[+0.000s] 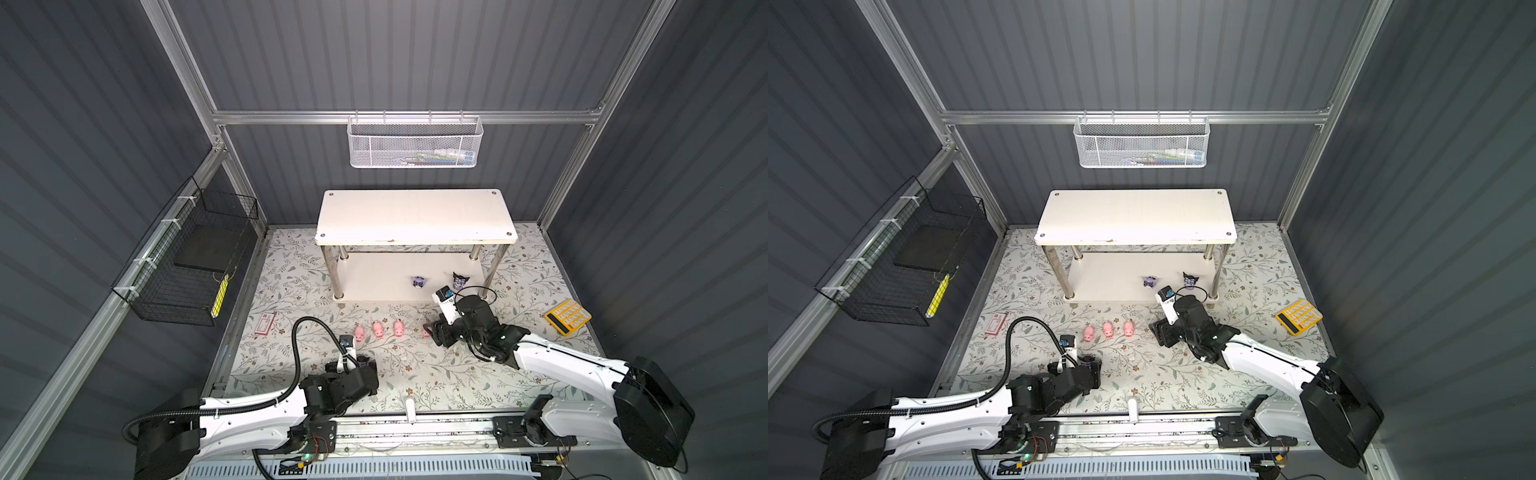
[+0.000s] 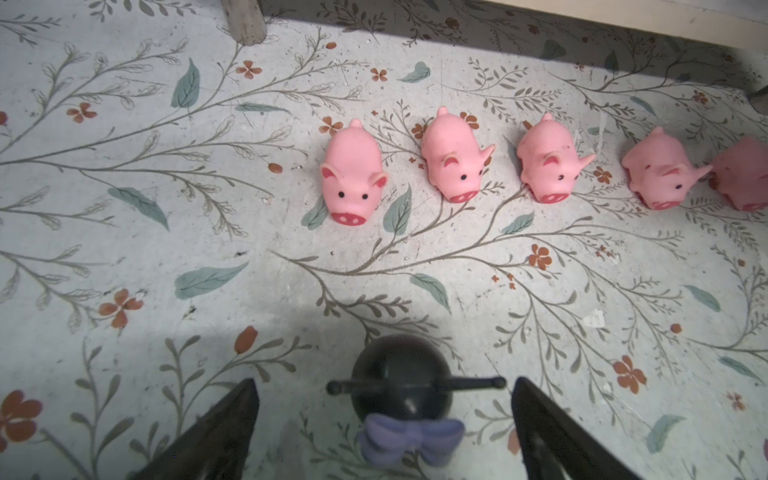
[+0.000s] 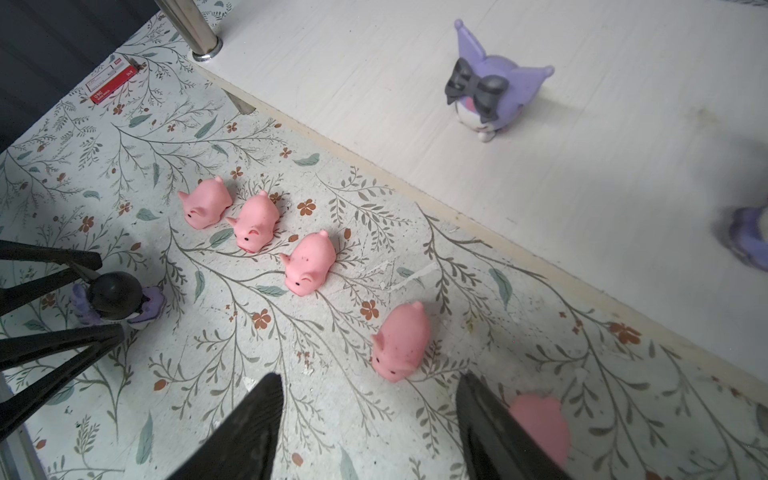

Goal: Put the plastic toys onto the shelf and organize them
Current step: 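Move the left gripper over the black figurine with purple bow, then lower the left gripper around the black figurine with purple bow and close it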

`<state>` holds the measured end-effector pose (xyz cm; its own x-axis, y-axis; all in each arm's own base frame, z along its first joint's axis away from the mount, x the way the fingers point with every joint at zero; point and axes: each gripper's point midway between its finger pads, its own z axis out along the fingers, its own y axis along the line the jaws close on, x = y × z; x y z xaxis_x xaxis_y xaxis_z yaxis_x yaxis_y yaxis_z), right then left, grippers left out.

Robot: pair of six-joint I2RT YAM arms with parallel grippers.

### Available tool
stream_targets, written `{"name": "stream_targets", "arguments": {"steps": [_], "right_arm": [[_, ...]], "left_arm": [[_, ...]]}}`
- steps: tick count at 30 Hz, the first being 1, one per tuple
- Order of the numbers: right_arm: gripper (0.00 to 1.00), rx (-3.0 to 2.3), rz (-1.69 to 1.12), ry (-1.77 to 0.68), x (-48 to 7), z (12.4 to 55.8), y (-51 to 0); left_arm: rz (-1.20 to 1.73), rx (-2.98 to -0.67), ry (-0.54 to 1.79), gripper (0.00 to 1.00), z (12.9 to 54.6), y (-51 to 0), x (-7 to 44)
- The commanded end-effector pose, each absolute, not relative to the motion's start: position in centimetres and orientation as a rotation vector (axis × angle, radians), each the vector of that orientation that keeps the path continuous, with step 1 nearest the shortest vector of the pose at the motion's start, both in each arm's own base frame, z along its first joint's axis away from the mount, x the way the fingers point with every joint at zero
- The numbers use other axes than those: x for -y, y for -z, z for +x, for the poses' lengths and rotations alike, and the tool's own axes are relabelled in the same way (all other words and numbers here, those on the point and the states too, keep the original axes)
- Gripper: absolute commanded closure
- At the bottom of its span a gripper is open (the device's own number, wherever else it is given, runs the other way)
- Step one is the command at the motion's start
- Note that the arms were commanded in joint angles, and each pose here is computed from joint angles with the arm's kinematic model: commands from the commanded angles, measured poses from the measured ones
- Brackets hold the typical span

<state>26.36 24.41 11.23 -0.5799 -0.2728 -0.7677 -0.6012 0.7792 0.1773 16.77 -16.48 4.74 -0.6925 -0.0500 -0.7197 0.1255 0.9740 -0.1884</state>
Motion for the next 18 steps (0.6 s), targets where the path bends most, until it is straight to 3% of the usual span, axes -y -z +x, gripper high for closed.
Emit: {"name": "stream_targets", "arguments": {"steps": [1,10,18], "right_arm": [[0.32,-2.210,-0.640,-0.556,-24.37,26.34,-10.70],[0.32,-2.215,-0.639,-0.553,-24.28,26.34,-10.51],[0.32,-2.216,-0.633,-0.550,-24.23,26.43,-10.49]], "left_arm": [[0.060,-2.327,0.271,0.08,16.54,-4.08,16.21],[0.076,-2.331,0.272,0.13,16.55,-3.76,16.57],[0.071,-2.328,0.276,0.24,16.57,-3.73,16.55]]}}
